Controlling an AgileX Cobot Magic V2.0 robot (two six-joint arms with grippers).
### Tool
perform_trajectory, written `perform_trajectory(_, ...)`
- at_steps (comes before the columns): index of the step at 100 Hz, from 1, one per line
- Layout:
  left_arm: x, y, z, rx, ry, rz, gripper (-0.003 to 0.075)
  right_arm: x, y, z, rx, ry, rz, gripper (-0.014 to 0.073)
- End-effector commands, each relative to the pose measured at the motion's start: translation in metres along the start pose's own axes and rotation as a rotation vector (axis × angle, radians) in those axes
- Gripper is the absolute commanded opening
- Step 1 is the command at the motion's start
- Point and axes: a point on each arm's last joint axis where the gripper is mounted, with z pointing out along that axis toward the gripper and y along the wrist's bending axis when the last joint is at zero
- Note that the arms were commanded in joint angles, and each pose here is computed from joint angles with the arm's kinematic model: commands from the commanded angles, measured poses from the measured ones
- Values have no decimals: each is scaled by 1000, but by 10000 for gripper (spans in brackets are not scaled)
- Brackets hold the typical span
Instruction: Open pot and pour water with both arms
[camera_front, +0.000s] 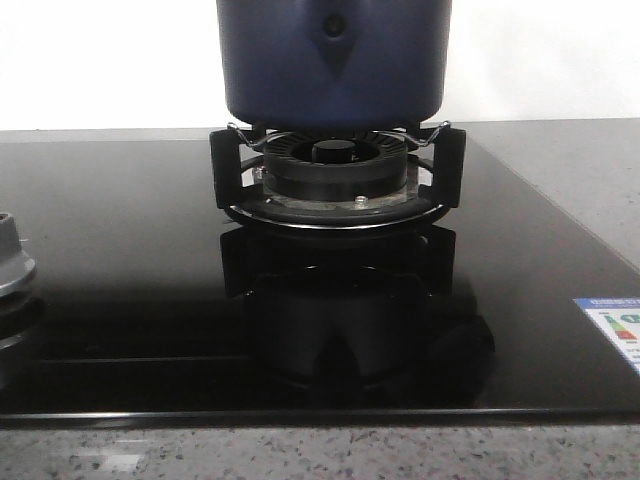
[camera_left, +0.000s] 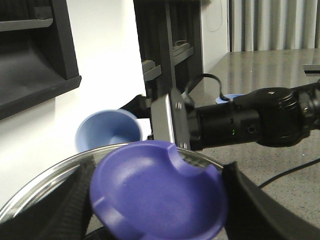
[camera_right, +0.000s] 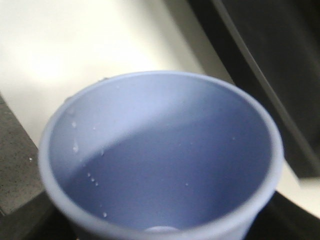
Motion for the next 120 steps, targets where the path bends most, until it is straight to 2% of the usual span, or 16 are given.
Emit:
perform_trajectory(1, -23, -7, -7, -1, -112, -16, 248, -3, -29, -26, 130, 58, 197, 218)
perform_trajectory(6, -23, -7, -7, -1, -112, -16, 248, 6, -30, -32, 152, 122, 296, 218)
perform_trajectory(14, -23, -7, -7, -1, -112, -16, 248, 23, -32, -40, 164, 181, 387, 218)
perform_trajectory(29, -23, -7, -7, -1, -112, -16, 248, 62, -25, -57, 122, 164, 553, 218)
perform_trajectory(47, -23, -8, -6, 0, -112, -16, 248, 127, 1, -71, 41, 185, 730, 218)
perform_trajectory(59, -23, -8, -6, 2, -109, -14, 248, 155, 17, -81, 15, 190, 844, 218)
perform_trajectory(73, -22, -8, -6, 1, -99, -7, 248, 165, 25, -85, -16, 161, 891, 218)
perform_trajectory(120, -21, -8, -6, 4, -88, -4, 248, 176, 29, -82, 3, 249, 884, 247)
